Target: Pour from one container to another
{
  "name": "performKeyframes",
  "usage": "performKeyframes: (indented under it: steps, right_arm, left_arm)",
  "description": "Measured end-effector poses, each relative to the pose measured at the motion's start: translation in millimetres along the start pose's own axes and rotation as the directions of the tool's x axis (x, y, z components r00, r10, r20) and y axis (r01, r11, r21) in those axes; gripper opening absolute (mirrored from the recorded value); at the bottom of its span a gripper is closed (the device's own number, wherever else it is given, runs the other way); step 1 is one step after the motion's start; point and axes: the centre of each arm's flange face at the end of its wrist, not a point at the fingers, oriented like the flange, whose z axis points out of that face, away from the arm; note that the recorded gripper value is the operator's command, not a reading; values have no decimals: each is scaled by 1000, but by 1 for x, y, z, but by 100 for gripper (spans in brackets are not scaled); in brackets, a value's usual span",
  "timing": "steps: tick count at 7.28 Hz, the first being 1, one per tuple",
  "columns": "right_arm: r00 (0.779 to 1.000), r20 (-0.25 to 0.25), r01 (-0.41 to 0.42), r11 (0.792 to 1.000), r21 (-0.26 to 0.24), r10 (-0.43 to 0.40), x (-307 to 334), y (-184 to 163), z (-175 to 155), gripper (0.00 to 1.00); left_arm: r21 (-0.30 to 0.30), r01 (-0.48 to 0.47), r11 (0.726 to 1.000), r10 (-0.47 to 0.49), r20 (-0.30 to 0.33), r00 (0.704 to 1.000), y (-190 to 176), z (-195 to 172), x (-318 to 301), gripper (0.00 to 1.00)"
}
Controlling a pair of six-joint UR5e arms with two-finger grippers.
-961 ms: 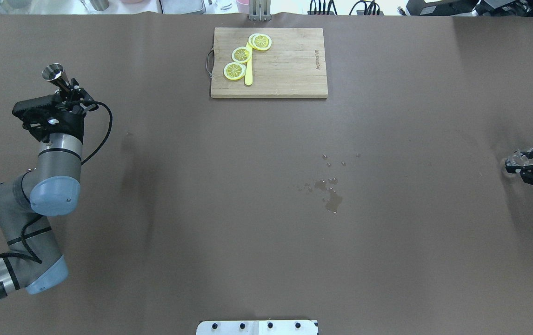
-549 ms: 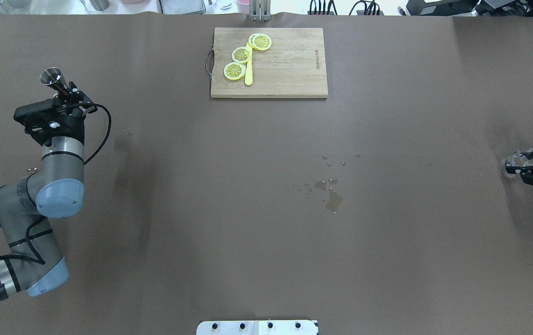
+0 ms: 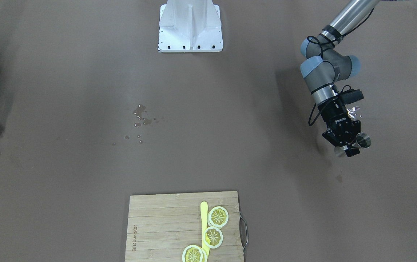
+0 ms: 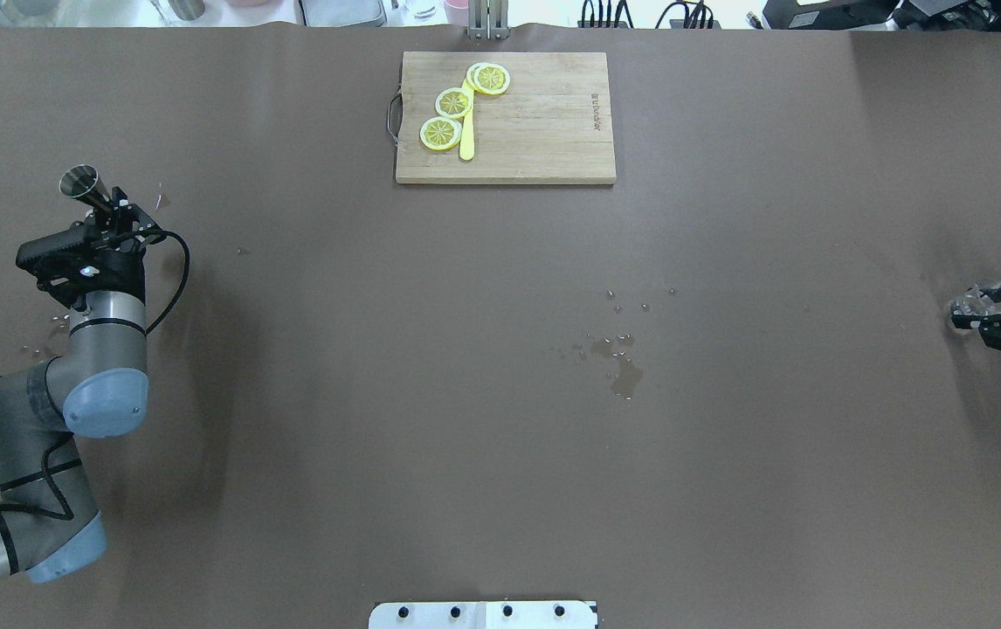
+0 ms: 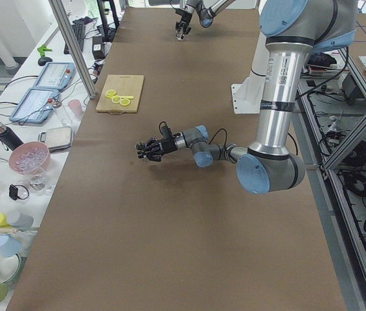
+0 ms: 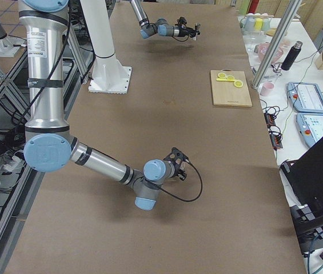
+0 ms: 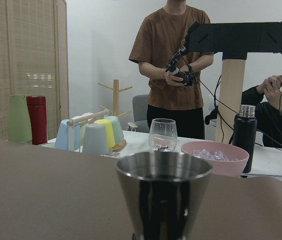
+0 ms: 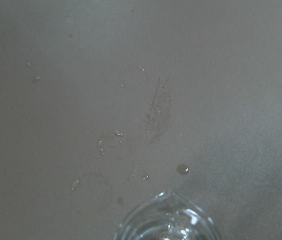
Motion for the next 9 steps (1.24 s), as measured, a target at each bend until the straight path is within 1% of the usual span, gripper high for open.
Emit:
performKeyframes:
  steps: [1, 2, 3, 5, 6, 7, 8, 9]
  right_arm:
    - [1000, 1, 1, 1000, 2, -1, 0, 1, -1, 11]
    - [1000, 1, 3, 1000, 4, -3, -1, 1, -1, 22]
    - [1000, 0, 5, 1000, 7, -5, -1, 3, -3, 99]
    - [1000, -1, 9, 1000, 13, -9, -2, 7, -5, 100]
    - [1000, -2, 11, 1000, 14, -11, -1, 7, -5, 100]
    - [1000, -4, 12, 1000, 15, -11, -1, 7, -5, 100]
    - [1000, -5, 11, 1000, 15, -11, -1, 8, -5, 100]
    - [1000, -6, 11, 1000, 16, -11, -1, 8, -5, 100]
  left_arm:
    - [1, 0, 1000, 0, -4, 1000, 6, -6, -5, 0]
    - [-1, 8, 1000, -8, -9, 1000, 11, -11, -10, 0]
    - [-1, 12, 1000, -12, -12, 1000, 15, -15, -13, 0]
    - [6, 19, 1000, -19, -16, 1000, 18, -20, -18, 3]
    - [5, 21, 1000, -21, -19, 1000, 20, -22, -19, 9]
    - [4, 21, 1000, -21, -21, 1000, 22, -24, -18, 12]
    - [3, 18, 1000, -18, -23, 1000, 23, -26, -18, 17]
    - [2, 12, 1000, -12, -23, 1000, 25, -28, -17, 30]
